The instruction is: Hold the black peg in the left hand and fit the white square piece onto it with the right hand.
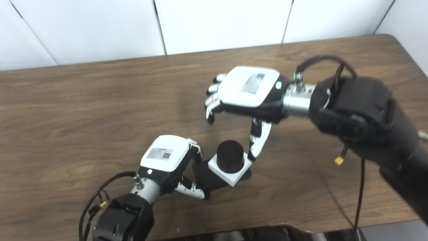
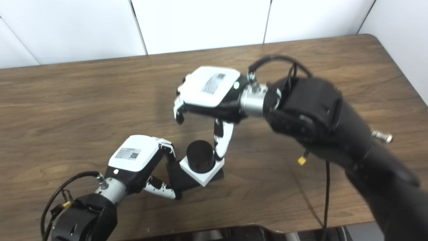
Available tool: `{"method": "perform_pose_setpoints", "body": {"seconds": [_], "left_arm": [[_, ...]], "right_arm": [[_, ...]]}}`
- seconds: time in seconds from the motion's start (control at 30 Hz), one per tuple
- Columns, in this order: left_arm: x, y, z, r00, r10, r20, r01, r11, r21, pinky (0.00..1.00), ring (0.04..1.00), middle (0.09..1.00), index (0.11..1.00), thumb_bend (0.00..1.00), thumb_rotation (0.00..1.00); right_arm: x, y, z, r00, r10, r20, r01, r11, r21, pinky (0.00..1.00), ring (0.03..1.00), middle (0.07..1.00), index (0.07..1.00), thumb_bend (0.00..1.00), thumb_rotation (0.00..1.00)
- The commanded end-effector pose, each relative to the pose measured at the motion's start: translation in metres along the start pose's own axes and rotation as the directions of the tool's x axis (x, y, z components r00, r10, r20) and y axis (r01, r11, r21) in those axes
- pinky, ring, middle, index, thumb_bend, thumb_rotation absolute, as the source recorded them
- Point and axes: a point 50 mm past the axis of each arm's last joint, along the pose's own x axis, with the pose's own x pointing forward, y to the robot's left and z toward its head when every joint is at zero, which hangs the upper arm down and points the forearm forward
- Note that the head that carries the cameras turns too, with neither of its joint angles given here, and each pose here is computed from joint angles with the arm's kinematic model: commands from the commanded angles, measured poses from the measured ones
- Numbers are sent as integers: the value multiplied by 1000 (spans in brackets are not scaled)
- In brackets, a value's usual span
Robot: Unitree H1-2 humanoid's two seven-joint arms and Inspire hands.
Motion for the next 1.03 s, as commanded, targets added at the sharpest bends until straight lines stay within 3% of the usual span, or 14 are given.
{"method": "perform_pose_setpoints", "body": {"seconds": [0.0,0.5,0.9,0.97,1.0], "left_arm": [[-1,0,-2,1000,-10,3,10,1000,8,779,803,777,491,509,57],[0,-5,-6,1000,-17,-5,17,1000,19,780,804,780,491,509,58],[1,-4,-14,1000,15,-2,-15,1000,-2,742,767,750,495,510,86],[1,-4,-15,999,36,-7,-36,999,-12,708,732,729,642,712,374],[2,-4,-16,999,42,-10,-42,999,-16,702,725,726,679,762,443]], "right_arm": [[-4,-4,-1,997,76,-15,-75,997,30,981,927,853,732,1000,354],[-7,-25,-10,998,-16,-58,18,999,28,960,922,838,729,1000,431],[-12,-22,-20,995,-6,-95,13,998,69,943,917,843,755,1000,449],[-11,-21,-20,995,-4,-99,11,997,70,943,918,844,754,1000,452],[-11,-21,-20,995,-4,-99,11,997,71,943,918,843,752,1000,448]]}}
